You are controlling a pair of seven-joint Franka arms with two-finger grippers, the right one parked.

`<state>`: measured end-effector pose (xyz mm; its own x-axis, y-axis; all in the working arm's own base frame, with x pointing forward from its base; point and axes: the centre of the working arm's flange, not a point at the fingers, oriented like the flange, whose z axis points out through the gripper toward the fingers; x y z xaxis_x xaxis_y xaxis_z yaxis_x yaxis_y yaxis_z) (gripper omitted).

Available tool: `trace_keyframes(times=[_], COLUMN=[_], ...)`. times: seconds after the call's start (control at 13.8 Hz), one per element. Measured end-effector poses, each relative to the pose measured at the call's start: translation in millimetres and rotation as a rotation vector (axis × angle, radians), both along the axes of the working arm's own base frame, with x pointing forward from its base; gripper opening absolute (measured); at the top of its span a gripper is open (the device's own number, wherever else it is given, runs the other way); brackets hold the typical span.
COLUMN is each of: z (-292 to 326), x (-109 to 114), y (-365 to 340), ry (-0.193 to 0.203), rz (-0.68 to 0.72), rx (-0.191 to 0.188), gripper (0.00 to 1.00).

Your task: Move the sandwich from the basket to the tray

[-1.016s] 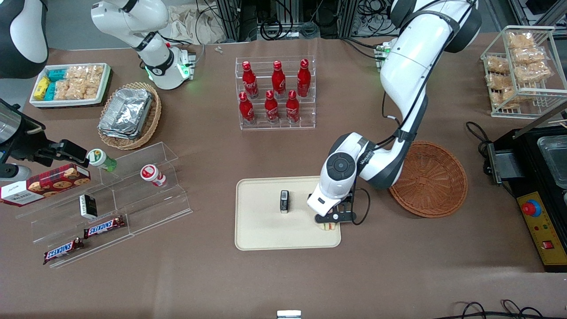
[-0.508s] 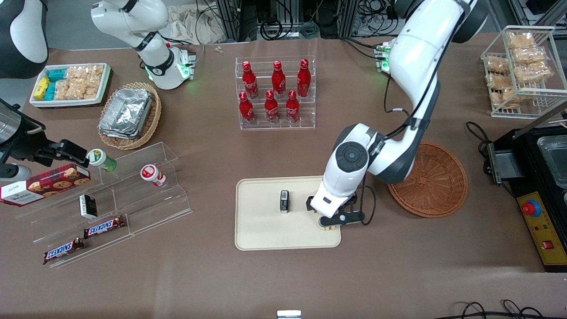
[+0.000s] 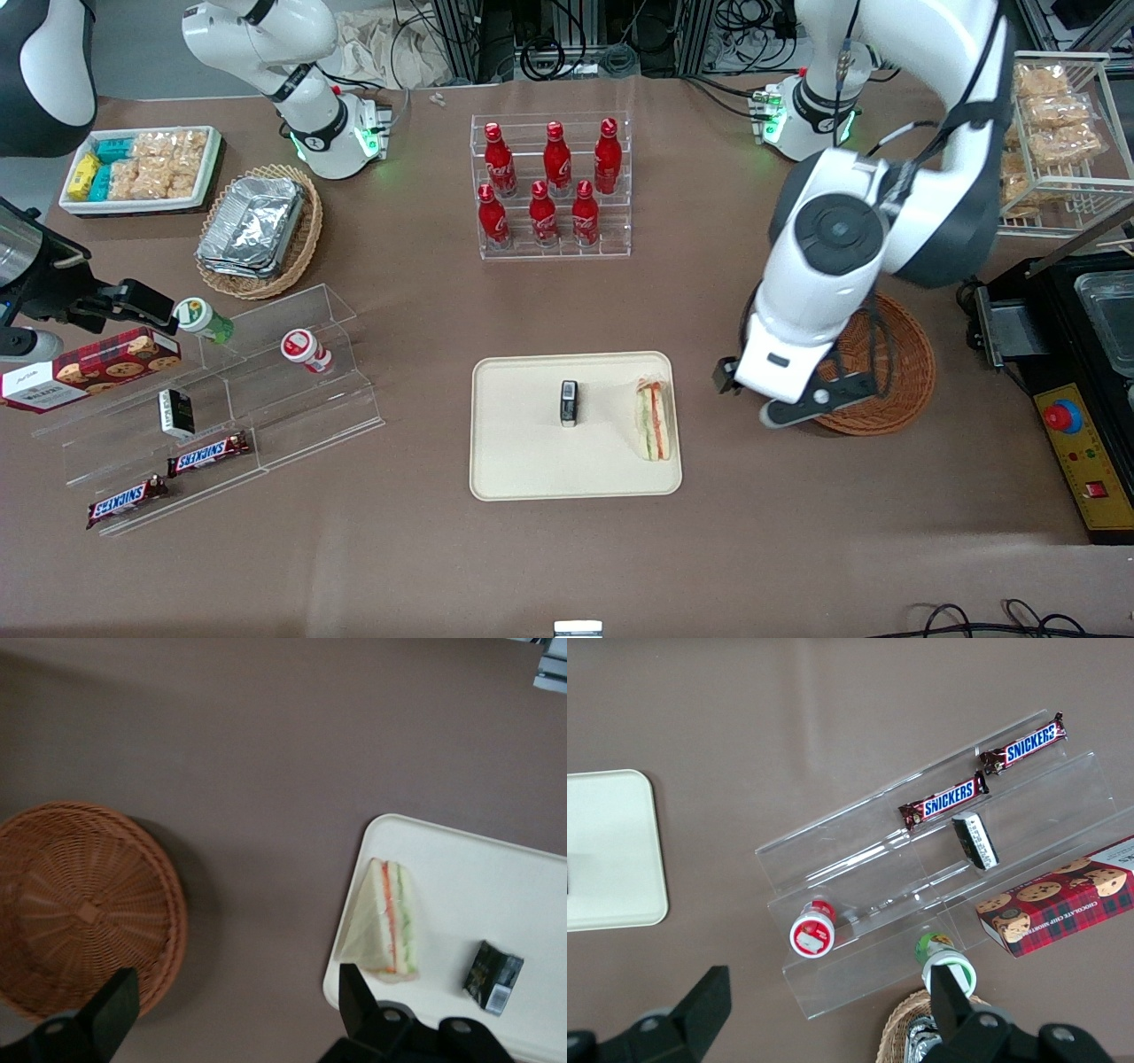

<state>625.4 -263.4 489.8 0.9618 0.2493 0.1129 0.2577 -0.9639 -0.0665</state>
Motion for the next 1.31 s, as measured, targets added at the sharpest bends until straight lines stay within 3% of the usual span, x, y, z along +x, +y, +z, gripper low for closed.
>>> trace_keyframes(times=[0.07,0.29,0.44,0.8,1.31], z=[10,26,26,2,4], x=[-3,-7,-14,-40,-35], y=[15,84,127,207,234], ry=[0.003,0.034,0.050,0.049,0.050], rz=[-0.018,-0.020,-0.012,-0.029,-0.031], rx=[-0.008,-0.079,-0.093,-0.105,-0.095], gripper=[1.00,1.00,1.00,1.00,1.00])
